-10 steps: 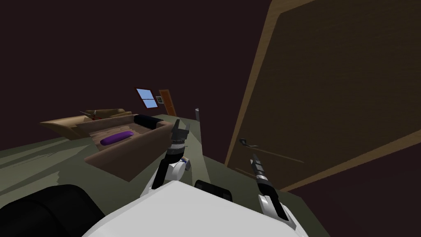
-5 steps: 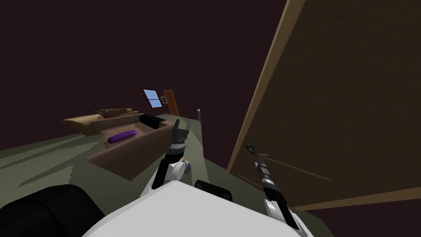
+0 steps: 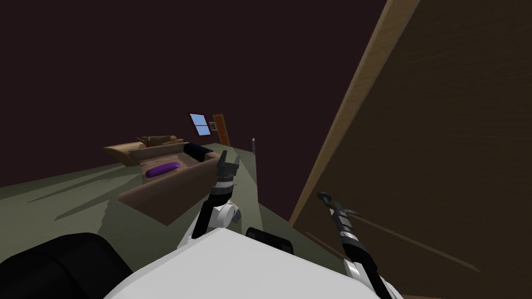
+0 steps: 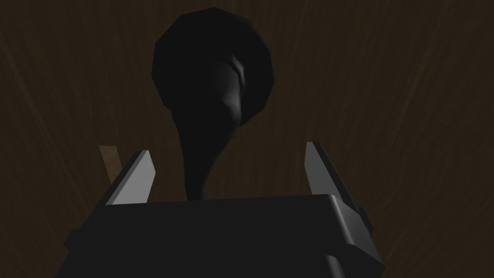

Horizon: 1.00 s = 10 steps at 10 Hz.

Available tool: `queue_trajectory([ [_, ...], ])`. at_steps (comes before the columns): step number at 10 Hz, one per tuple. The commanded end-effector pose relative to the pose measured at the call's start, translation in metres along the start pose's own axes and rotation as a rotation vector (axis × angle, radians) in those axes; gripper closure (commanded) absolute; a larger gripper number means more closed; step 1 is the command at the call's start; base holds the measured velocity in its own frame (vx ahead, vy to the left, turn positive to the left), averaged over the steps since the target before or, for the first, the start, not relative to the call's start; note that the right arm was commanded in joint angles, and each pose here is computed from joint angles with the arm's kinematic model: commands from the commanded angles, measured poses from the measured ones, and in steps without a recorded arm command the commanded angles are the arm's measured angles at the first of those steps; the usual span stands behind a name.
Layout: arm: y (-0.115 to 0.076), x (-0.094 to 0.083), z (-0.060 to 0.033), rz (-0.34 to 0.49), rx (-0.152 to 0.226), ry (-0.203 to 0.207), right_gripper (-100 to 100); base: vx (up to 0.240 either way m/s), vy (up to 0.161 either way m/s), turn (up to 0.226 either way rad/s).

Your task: Pull the door open

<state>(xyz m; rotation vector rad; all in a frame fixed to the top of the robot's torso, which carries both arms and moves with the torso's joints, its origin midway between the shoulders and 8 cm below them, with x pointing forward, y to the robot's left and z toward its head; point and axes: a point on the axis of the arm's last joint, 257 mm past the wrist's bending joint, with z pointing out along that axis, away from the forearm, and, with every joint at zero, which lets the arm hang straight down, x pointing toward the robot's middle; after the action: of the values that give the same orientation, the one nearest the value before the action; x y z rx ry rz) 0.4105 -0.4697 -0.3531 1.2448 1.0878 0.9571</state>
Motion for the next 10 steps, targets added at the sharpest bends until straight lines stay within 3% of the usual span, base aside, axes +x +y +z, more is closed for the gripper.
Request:
queue_trajectory([
  [1,-0.0026,-0.0073,0.0009,0.0,0.001,-0.008,-100,0.139,-0.013,0.033],
  [2,-0.0019,-0.0044,0.0007,0.0,0.002,-0.006,-100,0.048,-0.001,0.003],
  [3,-0.0019,-0.0044,0.0007,0.0,0.002,-0.006,100,0.0,0.0,0.0],
  [8,-0.0019,-0.0044,0.0007,0.0,0.002,-0.006,100,-0.009,-0.001,0.002],
  [10,-0.0031,-0.0048,-0.005,0.0,0.002,0.013,100,-0.14,-0.026,0.12],
])
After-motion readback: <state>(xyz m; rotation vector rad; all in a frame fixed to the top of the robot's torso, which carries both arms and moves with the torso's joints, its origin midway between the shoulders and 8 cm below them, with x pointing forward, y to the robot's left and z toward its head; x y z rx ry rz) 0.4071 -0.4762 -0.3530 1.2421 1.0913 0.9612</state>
